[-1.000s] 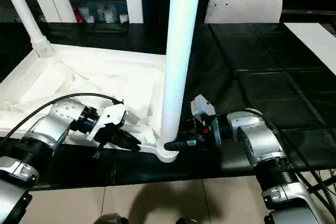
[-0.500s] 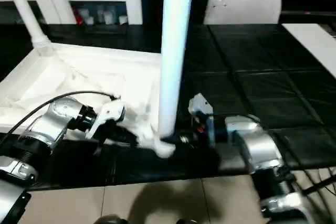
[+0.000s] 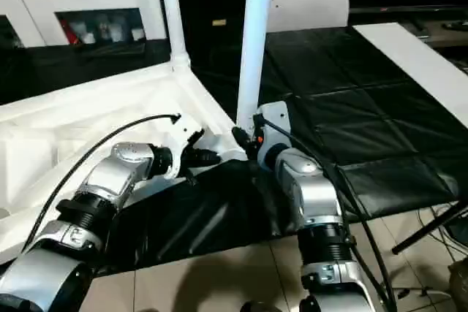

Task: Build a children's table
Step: Rotate leg to tighten

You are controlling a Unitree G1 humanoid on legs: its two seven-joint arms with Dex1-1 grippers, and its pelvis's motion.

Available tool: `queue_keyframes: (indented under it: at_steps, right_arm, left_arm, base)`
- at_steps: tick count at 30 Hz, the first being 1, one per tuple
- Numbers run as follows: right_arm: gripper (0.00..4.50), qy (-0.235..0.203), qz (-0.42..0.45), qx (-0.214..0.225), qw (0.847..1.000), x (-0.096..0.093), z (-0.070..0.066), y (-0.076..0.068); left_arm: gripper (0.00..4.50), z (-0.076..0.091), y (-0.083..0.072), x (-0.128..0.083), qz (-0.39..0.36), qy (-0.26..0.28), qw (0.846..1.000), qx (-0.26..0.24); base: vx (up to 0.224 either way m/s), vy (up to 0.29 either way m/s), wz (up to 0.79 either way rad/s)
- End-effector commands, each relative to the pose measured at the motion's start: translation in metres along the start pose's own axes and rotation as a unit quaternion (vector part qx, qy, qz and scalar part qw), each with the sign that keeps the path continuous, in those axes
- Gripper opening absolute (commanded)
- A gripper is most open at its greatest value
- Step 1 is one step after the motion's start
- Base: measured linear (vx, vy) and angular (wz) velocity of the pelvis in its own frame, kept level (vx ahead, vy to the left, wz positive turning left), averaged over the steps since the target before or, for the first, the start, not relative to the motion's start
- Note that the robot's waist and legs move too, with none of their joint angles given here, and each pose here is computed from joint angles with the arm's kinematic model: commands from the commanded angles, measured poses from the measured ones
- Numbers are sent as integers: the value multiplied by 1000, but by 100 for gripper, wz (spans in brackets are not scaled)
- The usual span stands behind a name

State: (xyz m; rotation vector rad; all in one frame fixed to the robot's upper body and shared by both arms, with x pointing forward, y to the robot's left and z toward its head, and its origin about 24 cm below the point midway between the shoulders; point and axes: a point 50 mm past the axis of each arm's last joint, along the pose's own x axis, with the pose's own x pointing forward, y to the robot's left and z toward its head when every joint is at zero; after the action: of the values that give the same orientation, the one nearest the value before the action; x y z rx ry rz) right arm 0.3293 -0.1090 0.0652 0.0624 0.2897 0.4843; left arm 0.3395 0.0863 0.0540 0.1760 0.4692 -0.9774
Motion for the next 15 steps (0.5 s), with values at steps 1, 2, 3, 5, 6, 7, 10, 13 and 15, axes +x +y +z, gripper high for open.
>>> queue_keyframes:
  at_steps: [1, 2, 3, 5, 6, 7, 10, 13, 15]
  right_arm:
    - [271, 12, 130, 18, 991, 11, -12, 59]
    - [271, 5, 127, 14, 992, 9, -12, 55]
    - [293, 2, 126, 11, 992, 8, -11, 53]
    - [314, -1, 123, 6, 992, 4, -12, 46]
    - [317, -11, 128, -5, 992, -4, -11, 33]
    - [317, -11, 128, -5, 992, -4, -11, 33]
    - [353, -25, 154, -37, 987, -19, -8, 13]
    - [378, -23, 182, -64, 981, -28, -7, 2]
    - [399, -18, 215, -87, 973, -35, -5, -7]
  left_arm:
    - [0, 24, -9, 7, 8, -42, 998, 38]
    - [0, 22, -9, 4, 4, -39, 998, 41]
    - [0, 21, -8, 3, 2, -37, 998, 42]
    - [0, 20, -7, 0, -3, -39, 998, 47]
    - [0, 16, -5, -7, -22, -38, 997, 64]
    - [0, 16, -5, -7, -22, -38, 997, 64]
    - [0, 8, -4, -16, -69, -30, 993, 86]
    - [0, 4, -6, -22, -110, -27, 987, 112]
    - [0, -3, -6, -27, -143, -13, 982, 121]
  base:
    - [0, 0, 0]
    - [0, 0, 0]
    - [0, 0, 0]
    - [0, 0, 0]
    - [0, 0, 0]
    - [0, 0, 0]
    - [0, 0, 0]
    - [0, 0, 0]
    - [0, 0, 0]
